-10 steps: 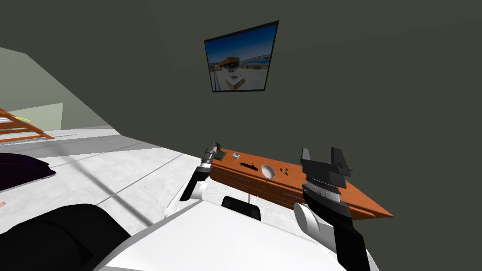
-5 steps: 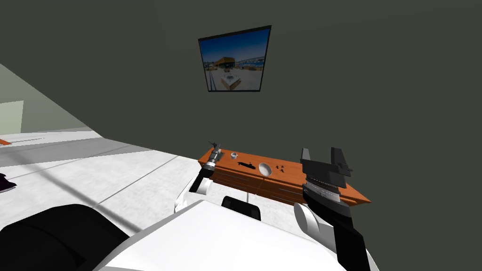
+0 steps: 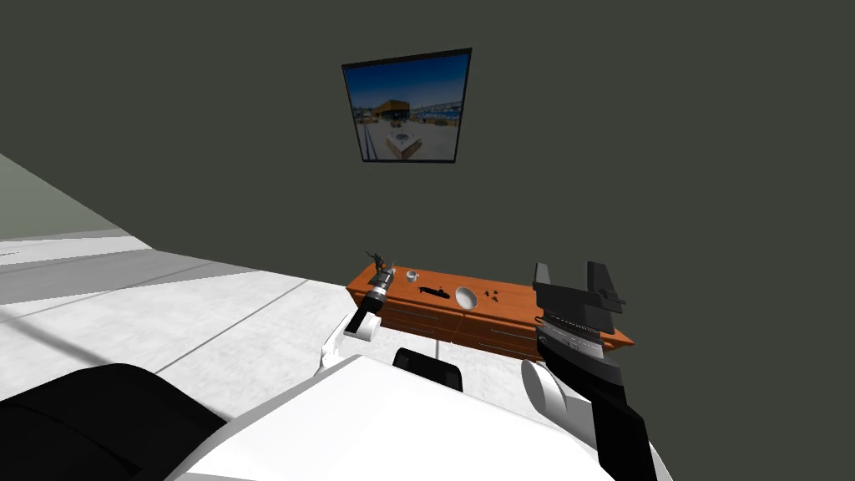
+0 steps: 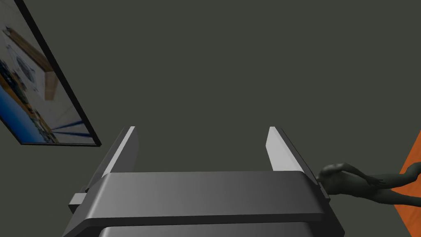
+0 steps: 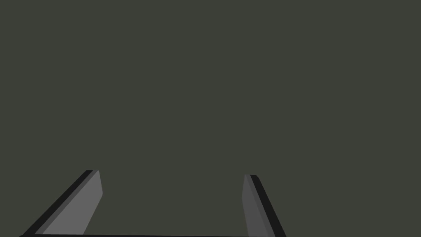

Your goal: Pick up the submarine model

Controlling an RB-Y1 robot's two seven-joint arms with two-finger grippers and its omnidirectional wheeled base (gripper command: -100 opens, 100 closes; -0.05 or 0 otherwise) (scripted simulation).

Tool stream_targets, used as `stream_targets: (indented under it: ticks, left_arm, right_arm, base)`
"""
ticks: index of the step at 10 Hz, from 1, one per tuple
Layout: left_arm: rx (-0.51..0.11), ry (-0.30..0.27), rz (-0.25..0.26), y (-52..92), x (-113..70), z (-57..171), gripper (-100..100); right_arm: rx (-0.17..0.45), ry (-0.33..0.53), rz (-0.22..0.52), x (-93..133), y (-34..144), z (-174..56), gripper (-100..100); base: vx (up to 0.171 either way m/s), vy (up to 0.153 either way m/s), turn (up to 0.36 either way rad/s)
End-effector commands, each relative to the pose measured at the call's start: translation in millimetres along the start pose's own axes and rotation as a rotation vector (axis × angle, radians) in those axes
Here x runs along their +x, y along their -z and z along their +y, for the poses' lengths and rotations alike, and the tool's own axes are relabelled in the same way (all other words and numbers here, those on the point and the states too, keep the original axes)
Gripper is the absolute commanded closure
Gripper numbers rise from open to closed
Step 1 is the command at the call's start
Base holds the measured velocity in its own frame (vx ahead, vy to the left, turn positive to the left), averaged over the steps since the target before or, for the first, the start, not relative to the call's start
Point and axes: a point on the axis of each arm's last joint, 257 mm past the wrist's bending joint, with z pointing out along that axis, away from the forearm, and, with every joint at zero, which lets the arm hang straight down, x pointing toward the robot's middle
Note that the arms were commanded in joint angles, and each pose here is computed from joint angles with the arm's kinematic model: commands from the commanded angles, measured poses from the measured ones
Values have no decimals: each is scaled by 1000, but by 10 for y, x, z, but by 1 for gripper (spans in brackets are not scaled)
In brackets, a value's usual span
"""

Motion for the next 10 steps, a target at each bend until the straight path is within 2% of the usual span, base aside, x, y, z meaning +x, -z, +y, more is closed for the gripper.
stream_targets:
  ticks: [1,2,3,6,7,10]
  left_arm:
    - [-27,6,6,-15,11,137,-100]
    - [-47,16,16,-75,39,223,-100]
    - [-65,16,16,-54,42,314,-100]
    - [-127,37,32,-145,88,589,-100]
    - [-147,37,32,-117,89,682,-100]
    - [-222,59,42,-175,122,1009,-100]
  right_arm:
    - [0,0,0,0,0,0,0]
    - [0,0,0,0,0,0,0]
    - [0,0,0,0,0,0,0]
    - [0,0,0,0,0,0,0]
    - [0,0,0,0,0,0,0]
    - [0,0,0,0,0,0,0]
  base:
    - [-7,-12,-49]
    - [-5,-14,-95]
    - [-4,-10,-63]
    - [-5,-15,-92]
    - [-5,-11,-57]
    - [-4,-16,-101]
